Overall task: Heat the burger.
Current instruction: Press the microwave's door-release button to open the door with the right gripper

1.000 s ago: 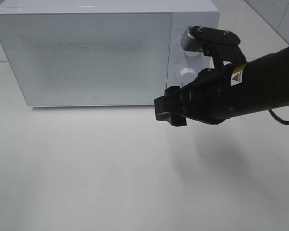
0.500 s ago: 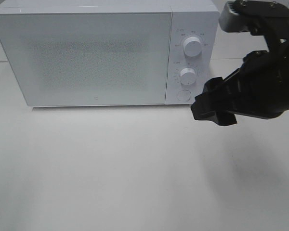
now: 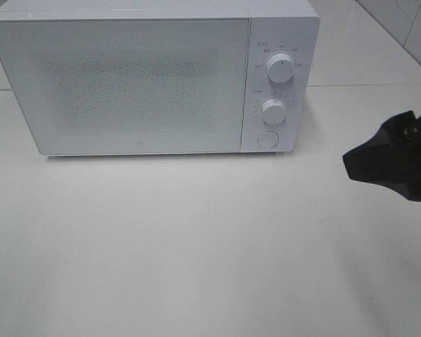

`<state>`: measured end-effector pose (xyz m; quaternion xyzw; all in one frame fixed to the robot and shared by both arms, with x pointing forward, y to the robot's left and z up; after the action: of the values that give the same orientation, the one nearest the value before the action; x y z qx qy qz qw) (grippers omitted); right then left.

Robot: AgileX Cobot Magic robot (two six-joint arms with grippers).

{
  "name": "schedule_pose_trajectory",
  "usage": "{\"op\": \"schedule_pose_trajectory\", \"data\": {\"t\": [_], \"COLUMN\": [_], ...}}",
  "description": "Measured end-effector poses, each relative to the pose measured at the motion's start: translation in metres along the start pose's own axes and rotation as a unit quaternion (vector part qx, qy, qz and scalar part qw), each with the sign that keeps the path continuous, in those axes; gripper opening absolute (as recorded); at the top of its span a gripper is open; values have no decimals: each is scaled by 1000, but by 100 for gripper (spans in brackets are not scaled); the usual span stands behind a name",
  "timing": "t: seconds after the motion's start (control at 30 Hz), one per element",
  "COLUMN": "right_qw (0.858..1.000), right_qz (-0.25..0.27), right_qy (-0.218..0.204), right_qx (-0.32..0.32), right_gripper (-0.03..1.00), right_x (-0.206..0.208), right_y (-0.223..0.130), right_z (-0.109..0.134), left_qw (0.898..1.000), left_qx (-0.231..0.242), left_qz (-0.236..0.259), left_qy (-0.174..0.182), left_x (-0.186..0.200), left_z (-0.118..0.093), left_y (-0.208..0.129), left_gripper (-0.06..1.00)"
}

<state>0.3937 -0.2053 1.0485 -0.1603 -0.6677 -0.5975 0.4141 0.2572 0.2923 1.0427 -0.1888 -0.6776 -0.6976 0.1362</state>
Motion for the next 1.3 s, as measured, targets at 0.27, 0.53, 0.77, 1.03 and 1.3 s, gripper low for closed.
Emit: {"op": "schedule_pose_trajectory", "data": {"t": [0.27, 0.53, 0.77, 1.03, 1.3], "right_qw": [995, 985, 978, 962, 959], "right_qz": [-22, -44, -86, -178, -195], "right_qy": [-63, -102, -120, -136, -134], "right_qx": [-76, -131, -146, -154, -154], "right_gripper": [79, 77, 77, 77, 77], "right_x": [25, 58, 79, 108, 102], "right_y": [-35, -69, -83, -103, -125], "right_z": [-39, -52, -54, -51, -50], "left_qw": [1000, 1000, 1000, 1000, 1000], "left_qx": [0, 0, 0, 0, 0], "left_qz": [0, 0, 0, 0, 0], "left_qy": [0, 0, 0, 0, 0], "left_x": [0, 0, 0, 0, 0], "left_z": [0, 0, 0, 0, 0], "left_y": [0, 0, 0, 0, 0], "left_gripper": [98, 98, 98, 98, 98]}}
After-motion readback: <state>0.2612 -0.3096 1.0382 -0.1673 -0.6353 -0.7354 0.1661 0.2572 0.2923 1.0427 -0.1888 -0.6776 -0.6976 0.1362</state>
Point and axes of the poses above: a point on each arm's last joint axis where the gripper is mounted, x pointing back along that axis away from the gripper, z along the wrist's bending axis when the last joint is at zero, y = z × x, the point moved 3 cm from there along -x, pointing out along that axis toward the gripper, and after that the axes turned 3 degrees about -x, right-handed, at the moved point
